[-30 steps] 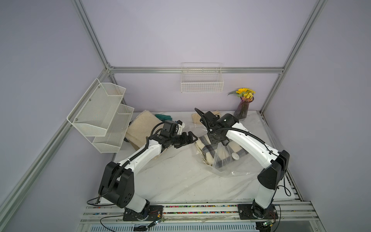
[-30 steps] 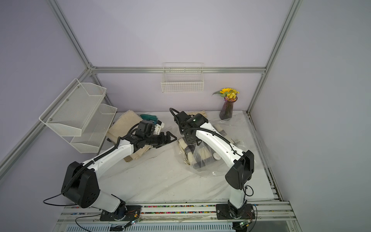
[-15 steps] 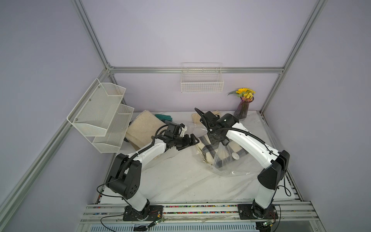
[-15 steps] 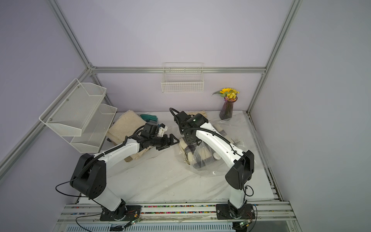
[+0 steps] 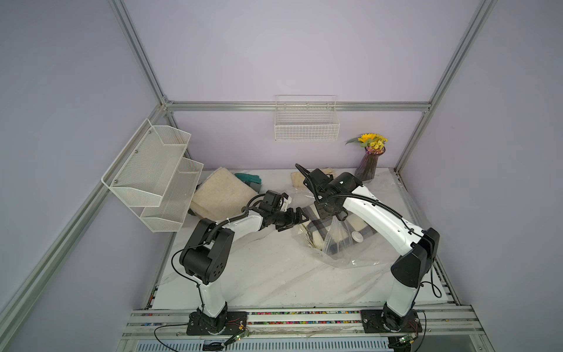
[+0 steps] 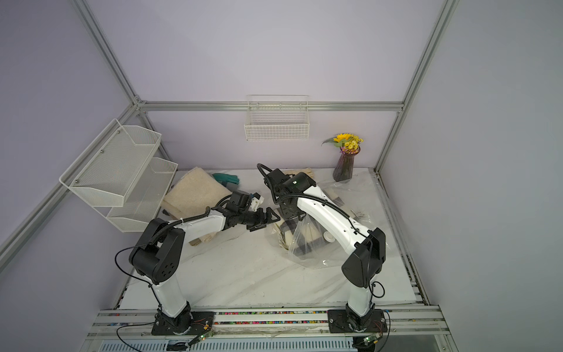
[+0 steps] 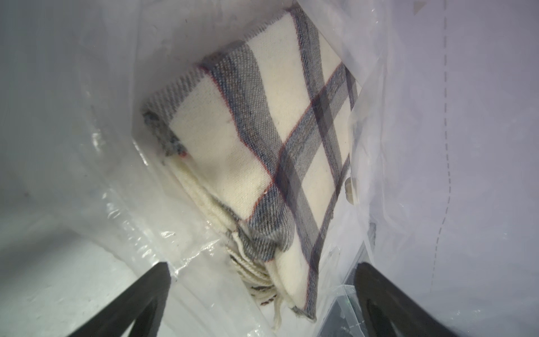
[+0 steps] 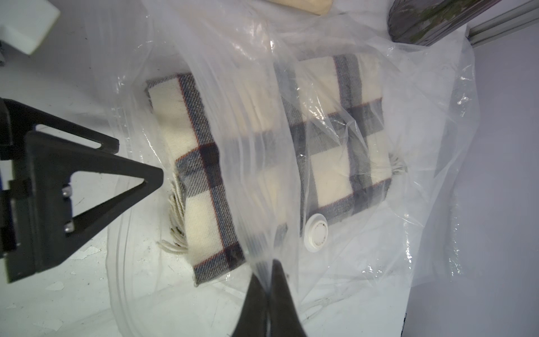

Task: Take the scarf out of the vacuum bag
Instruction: Take out the scarf from the vacuum bag.

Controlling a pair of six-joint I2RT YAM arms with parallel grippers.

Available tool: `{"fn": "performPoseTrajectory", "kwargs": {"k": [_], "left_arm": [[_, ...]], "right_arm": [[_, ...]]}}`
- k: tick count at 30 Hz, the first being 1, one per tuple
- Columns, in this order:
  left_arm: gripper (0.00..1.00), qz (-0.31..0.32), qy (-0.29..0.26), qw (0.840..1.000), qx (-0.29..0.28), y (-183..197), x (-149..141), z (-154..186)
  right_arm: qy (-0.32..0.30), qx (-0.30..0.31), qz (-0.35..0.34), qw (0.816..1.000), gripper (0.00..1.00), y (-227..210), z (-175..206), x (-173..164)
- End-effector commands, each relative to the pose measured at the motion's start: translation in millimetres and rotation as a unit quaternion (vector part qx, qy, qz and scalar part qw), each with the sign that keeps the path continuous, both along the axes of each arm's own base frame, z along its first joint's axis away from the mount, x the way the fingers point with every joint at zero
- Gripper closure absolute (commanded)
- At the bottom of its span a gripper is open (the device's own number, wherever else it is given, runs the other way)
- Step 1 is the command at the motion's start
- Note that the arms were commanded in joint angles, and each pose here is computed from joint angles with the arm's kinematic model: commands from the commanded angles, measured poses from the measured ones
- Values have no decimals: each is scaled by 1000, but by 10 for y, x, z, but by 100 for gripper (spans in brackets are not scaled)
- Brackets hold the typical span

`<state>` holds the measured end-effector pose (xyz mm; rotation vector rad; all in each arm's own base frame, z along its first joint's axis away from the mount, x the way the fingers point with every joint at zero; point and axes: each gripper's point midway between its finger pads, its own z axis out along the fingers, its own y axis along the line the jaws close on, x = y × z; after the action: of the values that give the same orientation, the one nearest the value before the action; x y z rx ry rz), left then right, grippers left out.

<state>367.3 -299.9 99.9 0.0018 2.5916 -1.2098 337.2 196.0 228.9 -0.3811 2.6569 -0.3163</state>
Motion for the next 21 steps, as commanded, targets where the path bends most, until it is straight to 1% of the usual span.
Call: {"fn": "performPoseTrajectory", "kwargs": {"k": [1,10,15,17,21], "left_arm": [[0,-14,-28,999,-38,-183,104,227],[0,-23,1,999,-42,-298,127,68],[0,-18,42,999,-20,-294,121,-179],[0,-16,48,999,-16,-297,124,-231],[0,-6,59,998,12,-228,120,-334]], "right_arm": [[-8,4,2,1000,100,14,41,-22],[-7,5,1,1000,100,26,18,-11],[-10,6,4,1000,100,37,2,-4],[-8,4,3,1000,100,29,-9,-6],[-11,6,3,1000,100,27,1,-4]]}}
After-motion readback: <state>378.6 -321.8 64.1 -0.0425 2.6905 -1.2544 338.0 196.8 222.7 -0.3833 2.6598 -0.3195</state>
